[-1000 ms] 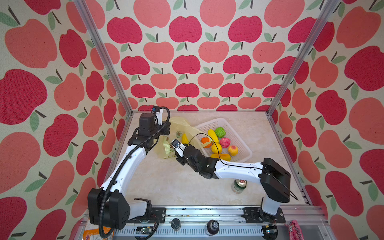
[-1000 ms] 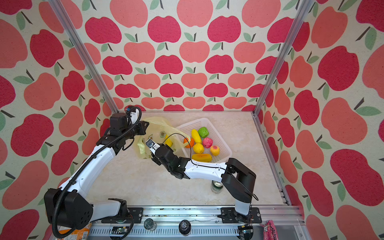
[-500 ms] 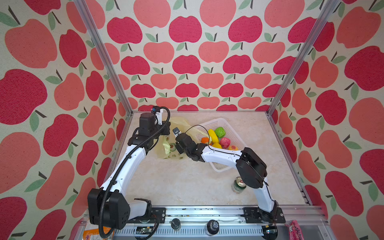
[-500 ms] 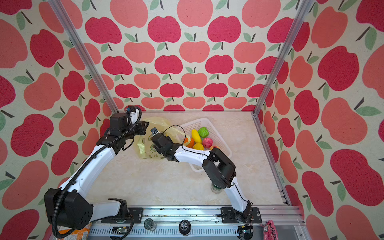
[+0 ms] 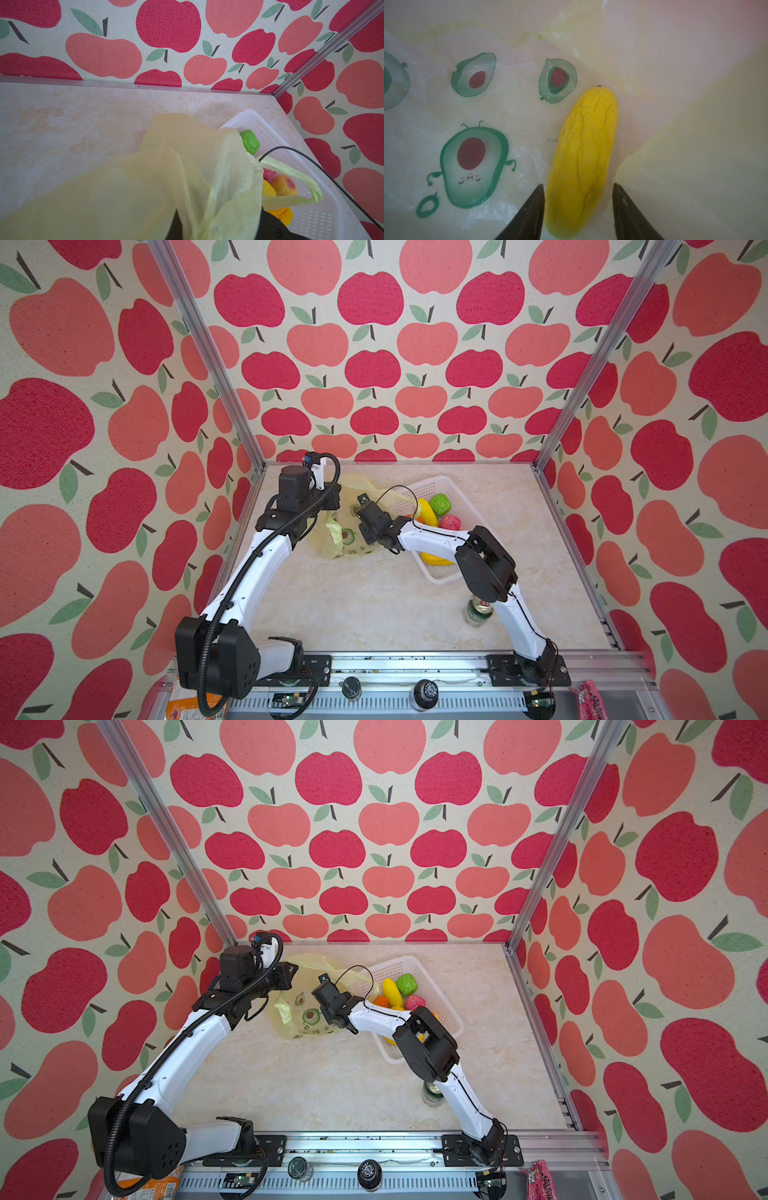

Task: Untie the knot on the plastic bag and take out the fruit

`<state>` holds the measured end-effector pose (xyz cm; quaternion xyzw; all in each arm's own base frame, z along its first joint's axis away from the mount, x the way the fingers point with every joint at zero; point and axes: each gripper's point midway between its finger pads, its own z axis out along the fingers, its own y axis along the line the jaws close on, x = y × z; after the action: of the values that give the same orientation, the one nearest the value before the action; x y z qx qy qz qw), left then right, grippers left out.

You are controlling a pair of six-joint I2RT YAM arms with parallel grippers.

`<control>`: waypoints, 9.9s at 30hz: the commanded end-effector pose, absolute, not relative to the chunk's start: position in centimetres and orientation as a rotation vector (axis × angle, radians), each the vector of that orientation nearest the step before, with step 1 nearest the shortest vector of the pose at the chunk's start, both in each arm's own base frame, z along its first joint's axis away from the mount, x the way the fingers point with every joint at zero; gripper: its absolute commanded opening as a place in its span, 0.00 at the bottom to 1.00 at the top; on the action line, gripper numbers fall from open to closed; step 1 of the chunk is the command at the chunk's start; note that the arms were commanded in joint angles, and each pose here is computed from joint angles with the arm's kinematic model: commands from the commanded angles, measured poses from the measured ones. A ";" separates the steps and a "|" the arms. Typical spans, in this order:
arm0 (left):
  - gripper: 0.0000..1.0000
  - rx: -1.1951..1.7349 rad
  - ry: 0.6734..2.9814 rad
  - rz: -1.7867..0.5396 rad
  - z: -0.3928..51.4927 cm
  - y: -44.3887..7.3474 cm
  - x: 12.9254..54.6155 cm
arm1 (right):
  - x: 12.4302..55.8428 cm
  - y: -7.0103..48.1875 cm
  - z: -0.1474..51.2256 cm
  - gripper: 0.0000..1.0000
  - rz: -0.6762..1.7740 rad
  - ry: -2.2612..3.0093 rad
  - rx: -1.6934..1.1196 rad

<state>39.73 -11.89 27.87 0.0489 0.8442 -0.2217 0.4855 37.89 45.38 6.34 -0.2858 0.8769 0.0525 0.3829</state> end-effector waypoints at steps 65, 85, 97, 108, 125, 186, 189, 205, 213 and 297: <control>0.00 0.124 2.039 -0.532 28.3 -11.6 39.4 | 26.8 18.4 22.9 0.21 0.359 1.675 -0.069; 0.00 0.127 2.040 -0.536 28.2 -11.7 39.4 | 32.0 19.3 12.8 0.13 0.333 2.107 0.039; 0.00 0.126 2.045 -0.530 28.1 -11.6 39.6 | 32.5 15.9 11.1 0.17 0.196 2.178 0.181; 0.00 0.124 2.042 -0.526 28.2 -11.5 39.5 | 32.8 16.0 10.5 0.38 0.162 2.219 0.166; 0.00 0.127 2.042 -0.530 28.2 -11.6 39.4 | 32.7 14.8 13.0 0.64 0.132 2.143 0.134; 0.00 -0.169 1.834 -0.418 35.8 -6.2 44.4 | 37.5 15.6 30.4 0.97 0.274 1.779 0.001; 0.00 -0.206 1.793 -0.475 38.7 -5.6 45.4 | 37.1 14.4 31.7 0.99 0.269 1.733 0.015; 0.00 -0.347 1.805 -0.689 35.3 -5.3 53.3 | 35.0 11.2 31.0 0.99 0.320 1.676 0.054; 0.00 -0.356 1.935 -0.724 27.6 -6.6 55.3 | 35.2 11.5 30.7 0.99 0.339 1.689 0.044; 0.99 0.008 2.413 -0.335 29.8 -10.5 43.4 | 37.3 4.5 10.4 0.79 0.347 2.380 0.368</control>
<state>46.33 -10.96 26.76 -0.0201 0.9388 -0.1226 0.3212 38.04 6.35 9.60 0.1388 0.9184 0.1680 0.3301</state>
